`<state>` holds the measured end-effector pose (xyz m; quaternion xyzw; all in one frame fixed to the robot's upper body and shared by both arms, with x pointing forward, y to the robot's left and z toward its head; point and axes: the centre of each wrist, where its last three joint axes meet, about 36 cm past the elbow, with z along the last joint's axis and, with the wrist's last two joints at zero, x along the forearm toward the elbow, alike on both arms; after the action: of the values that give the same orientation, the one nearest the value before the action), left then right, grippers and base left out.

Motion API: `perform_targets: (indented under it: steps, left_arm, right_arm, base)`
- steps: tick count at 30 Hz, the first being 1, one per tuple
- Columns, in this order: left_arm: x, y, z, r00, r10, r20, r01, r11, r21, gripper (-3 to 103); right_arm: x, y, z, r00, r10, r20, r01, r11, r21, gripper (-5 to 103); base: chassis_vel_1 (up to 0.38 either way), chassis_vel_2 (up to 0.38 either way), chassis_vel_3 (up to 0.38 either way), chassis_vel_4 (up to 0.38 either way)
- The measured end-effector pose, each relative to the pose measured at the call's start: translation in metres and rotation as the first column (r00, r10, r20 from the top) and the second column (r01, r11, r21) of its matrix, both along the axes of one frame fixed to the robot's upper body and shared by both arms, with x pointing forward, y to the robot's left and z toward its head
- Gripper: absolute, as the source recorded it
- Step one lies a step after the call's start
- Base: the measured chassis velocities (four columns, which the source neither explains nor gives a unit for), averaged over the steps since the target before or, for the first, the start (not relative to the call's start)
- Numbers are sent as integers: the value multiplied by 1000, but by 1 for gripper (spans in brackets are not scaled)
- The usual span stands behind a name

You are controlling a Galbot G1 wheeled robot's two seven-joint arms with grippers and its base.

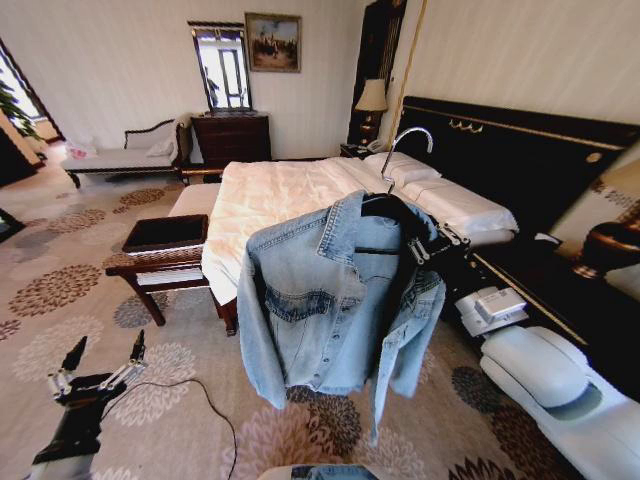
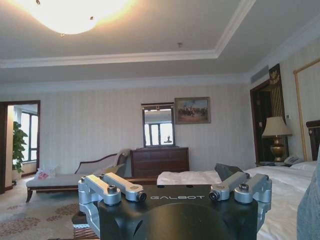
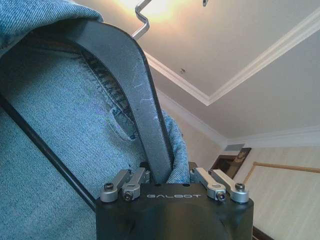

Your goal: Pick up the clothes from the bed and hang them on the clothes hanger.

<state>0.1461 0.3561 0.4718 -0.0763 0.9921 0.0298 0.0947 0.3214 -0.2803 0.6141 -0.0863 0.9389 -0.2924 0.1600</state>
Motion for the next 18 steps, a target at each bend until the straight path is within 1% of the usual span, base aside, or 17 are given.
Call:
perform_targets:
  steps: [7, 13, 18]
  left_arm:
    - [0, 0, 0, 1000, 0, 0, 0, 1000, 0, 100]
    - [0, 0, 0, 1000, 0, 0, 0, 1000, 0, 100]
    - [0, 0, 0, 1000, 0, 0, 0, 1000, 0, 100]
  right_arm:
    - [-5, -7, -9, 999, -47, 0, 47, 999, 15, 29]
    - [-5, -13, -18, 996, -79, 35, 79, 997, -8, 29]
    - [-7, -17, -22, 994, -105, 36, 105, 994, 11, 29]
  base:
    - [0, 0, 0, 0]
    - [-2, -3, -6, -9]
    - [-38, -62, -81, -38]
